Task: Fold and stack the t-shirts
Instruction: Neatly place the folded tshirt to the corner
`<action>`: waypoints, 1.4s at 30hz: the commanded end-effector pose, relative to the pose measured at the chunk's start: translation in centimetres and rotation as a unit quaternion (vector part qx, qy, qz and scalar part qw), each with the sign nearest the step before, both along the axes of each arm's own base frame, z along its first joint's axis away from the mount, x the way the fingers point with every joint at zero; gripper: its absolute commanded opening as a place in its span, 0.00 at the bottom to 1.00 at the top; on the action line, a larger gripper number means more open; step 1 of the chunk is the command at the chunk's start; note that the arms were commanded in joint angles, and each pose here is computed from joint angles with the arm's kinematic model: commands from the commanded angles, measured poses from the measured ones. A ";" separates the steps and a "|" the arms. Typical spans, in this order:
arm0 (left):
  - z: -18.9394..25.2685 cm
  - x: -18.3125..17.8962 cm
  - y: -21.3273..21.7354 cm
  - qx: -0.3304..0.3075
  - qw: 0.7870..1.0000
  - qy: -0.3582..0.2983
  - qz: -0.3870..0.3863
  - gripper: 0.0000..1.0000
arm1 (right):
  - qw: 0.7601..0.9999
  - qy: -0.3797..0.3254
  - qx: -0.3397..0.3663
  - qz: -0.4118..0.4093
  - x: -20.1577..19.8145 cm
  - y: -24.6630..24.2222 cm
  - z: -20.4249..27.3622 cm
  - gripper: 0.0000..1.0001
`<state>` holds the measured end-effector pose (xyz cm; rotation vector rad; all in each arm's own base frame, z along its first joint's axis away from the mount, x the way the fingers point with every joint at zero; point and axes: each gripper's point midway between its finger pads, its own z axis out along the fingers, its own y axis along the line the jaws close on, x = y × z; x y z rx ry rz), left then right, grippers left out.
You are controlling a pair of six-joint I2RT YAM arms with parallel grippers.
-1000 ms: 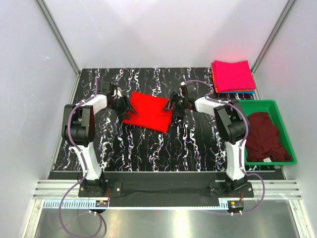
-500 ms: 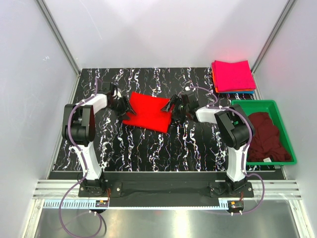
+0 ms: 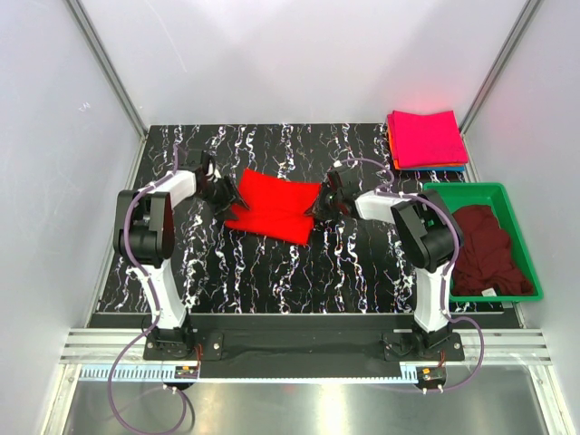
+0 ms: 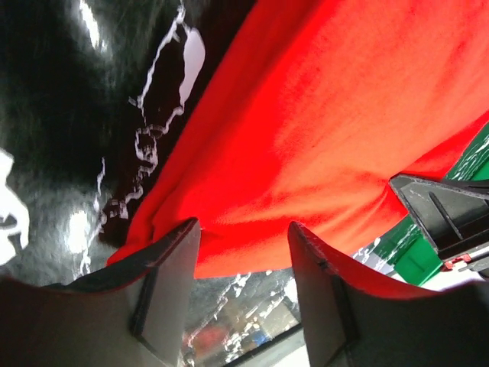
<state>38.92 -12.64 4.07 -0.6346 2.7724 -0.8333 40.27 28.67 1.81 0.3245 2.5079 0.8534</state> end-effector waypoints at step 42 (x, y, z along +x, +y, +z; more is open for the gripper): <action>3.2 -3.1 -2.6 0.067 0.993 -0.028 -0.095 0.60 | 0.887 -0.169 -0.429 0.012 21.5 -31.2 17.0 0.00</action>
